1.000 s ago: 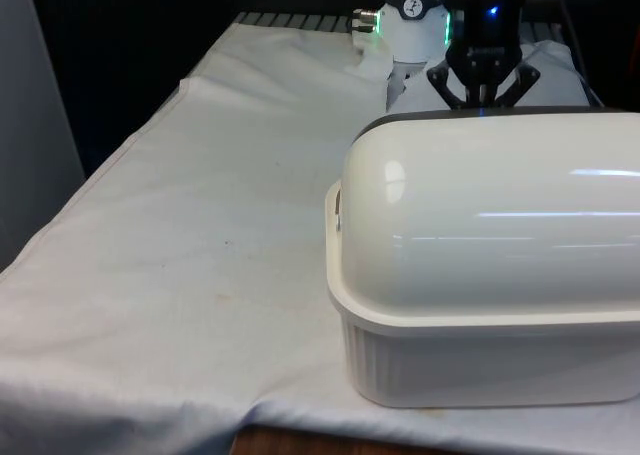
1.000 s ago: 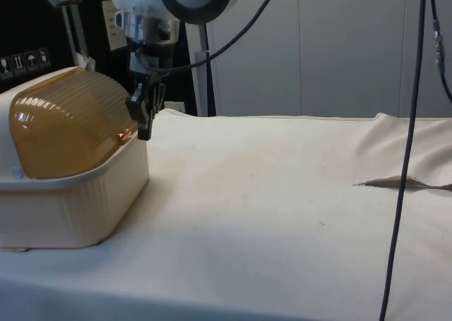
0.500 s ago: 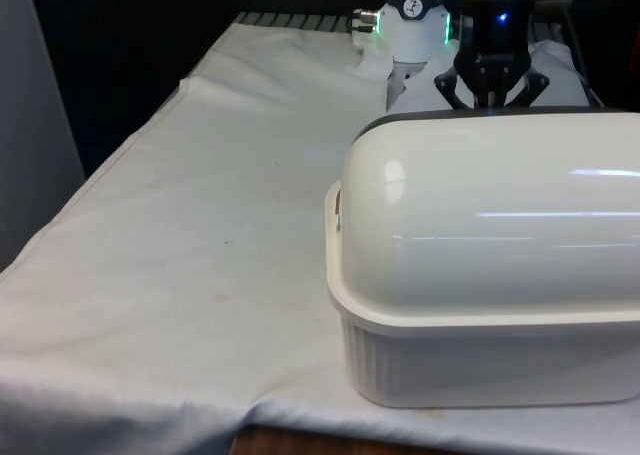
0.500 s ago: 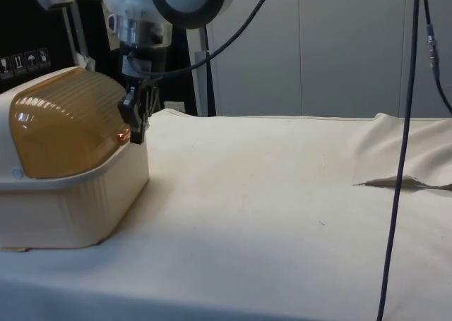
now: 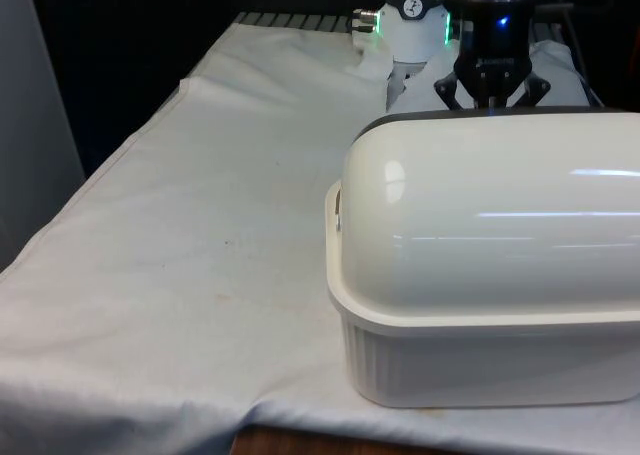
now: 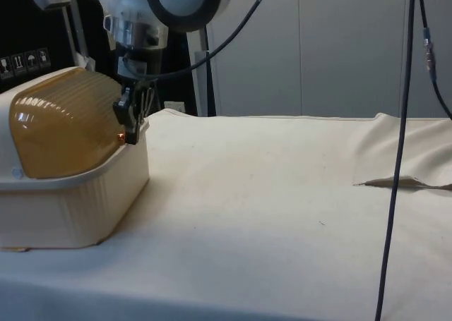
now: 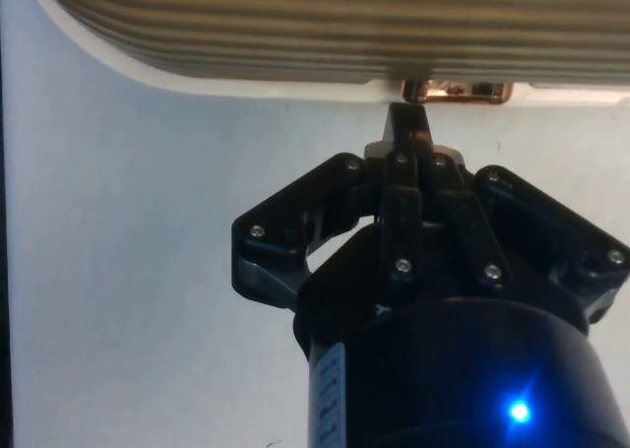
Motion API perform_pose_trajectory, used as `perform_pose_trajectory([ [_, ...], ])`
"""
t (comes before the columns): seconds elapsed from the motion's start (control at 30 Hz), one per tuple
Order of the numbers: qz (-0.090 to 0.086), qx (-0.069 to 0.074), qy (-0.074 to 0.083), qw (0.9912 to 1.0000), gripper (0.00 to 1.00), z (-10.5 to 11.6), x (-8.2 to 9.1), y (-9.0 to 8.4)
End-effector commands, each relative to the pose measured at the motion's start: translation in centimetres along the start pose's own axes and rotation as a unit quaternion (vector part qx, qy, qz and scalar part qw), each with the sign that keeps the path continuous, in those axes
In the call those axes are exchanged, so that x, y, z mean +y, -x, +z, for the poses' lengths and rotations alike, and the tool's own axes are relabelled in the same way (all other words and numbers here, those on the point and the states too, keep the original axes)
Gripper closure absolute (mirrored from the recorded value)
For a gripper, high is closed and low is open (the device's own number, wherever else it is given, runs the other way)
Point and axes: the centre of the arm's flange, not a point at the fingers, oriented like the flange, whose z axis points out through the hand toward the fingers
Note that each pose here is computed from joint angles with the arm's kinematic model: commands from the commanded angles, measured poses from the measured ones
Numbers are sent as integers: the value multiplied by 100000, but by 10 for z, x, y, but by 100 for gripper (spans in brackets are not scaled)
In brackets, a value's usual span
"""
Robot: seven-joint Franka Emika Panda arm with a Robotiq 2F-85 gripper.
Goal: Open the lid, then close it.
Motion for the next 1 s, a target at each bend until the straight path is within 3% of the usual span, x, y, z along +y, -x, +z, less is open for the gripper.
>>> perform_pose_trajectory([
  [0.0, -4, 100, 4, 100000, 100, 0, 0, -1],
  [0.57, -311, 1752, 170, 99984, 100, -14, 1, -10],
  [0.83, -576, 3417, 636, 99938, 100, -29, 2, -17],
  [0.87, -542, 2949, 199, 99955, 100, -27, 1, -15],
  [0.9, -566, 3769, 670, 99925, 100, -32, 2, -18],
  [0.97, -554, 4071, 702, 99913, 100, -35, 2, -20],
])
